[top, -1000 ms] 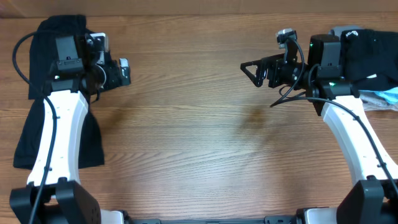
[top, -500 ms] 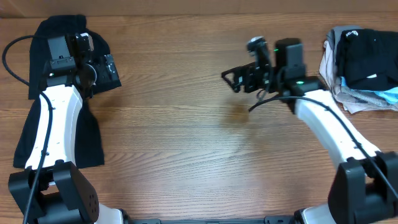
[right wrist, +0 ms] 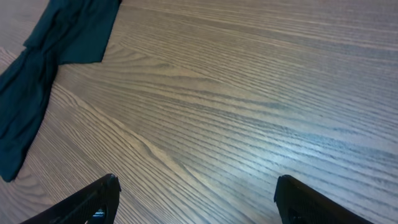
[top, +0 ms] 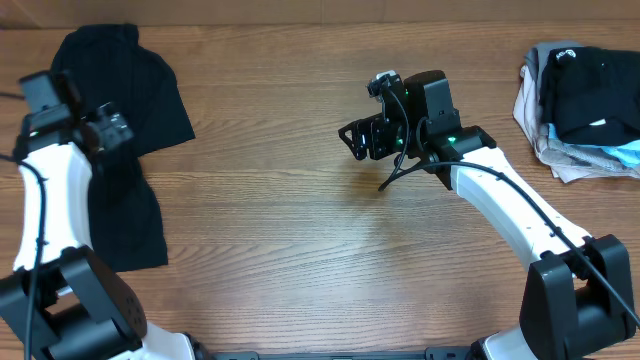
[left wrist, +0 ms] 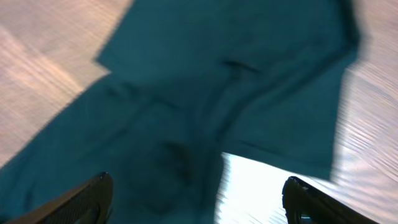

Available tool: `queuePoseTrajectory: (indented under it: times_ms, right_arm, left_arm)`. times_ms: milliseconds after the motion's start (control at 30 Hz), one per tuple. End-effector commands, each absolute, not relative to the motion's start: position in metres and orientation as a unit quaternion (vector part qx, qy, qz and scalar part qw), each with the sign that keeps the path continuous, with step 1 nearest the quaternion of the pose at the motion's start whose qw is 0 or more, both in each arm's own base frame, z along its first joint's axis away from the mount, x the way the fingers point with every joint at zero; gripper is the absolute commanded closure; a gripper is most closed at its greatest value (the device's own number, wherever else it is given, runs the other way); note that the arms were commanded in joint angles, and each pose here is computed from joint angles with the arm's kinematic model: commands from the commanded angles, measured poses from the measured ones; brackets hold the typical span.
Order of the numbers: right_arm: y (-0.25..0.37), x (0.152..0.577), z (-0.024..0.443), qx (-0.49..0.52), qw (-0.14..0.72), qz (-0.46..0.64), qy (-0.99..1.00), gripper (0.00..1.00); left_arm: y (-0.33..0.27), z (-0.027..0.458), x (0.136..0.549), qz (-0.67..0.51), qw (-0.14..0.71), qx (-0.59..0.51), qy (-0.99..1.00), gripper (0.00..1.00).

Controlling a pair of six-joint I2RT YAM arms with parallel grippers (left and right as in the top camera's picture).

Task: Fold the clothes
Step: 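Lower left gripper onto the black shirt's edge and pinch it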

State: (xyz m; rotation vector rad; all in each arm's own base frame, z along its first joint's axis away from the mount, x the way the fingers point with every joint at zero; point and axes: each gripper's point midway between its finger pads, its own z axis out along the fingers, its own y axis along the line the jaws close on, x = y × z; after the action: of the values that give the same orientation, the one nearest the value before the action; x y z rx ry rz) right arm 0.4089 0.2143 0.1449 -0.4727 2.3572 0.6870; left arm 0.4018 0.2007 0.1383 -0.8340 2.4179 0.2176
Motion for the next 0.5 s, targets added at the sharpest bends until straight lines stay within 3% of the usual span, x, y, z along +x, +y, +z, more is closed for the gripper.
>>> queuePoseTrajectory:
  times_ms: [0, 100, 233, 467]
  right_arm:
    - [0.215, 0.415, 0.151, -0.178, 0.323, 0.255, 0.894, 0.16]
    - [0.214, 0.414, 0.149, -0.177, 0.318, 0.254, 0.896, 0.18]
    - [0.214, 0.413, 0.145, -0.177, 0.313, 0.253, 0.898, 0.20]
    - [0.213, 0.411, 0.142, -0.175, 0.305, 0.252, 0.901, 0.22]
  left_arm:
    - [0.234, 0.125, 0.395, 0.101, 0.272, -0.353, 0.890, 0.12]
    - [0.244, 0.108, 0.397, 0.102, 0.262, -0.328, 0.902, 0.16]
    - [0.233, 0.083, 0.420, 0.080, 0.264, -0.190, 0.942, 0.19]
    - [0.243, 0.050, 0.438, 0.097, 0.269, -0.143, 0.947, 0.21]
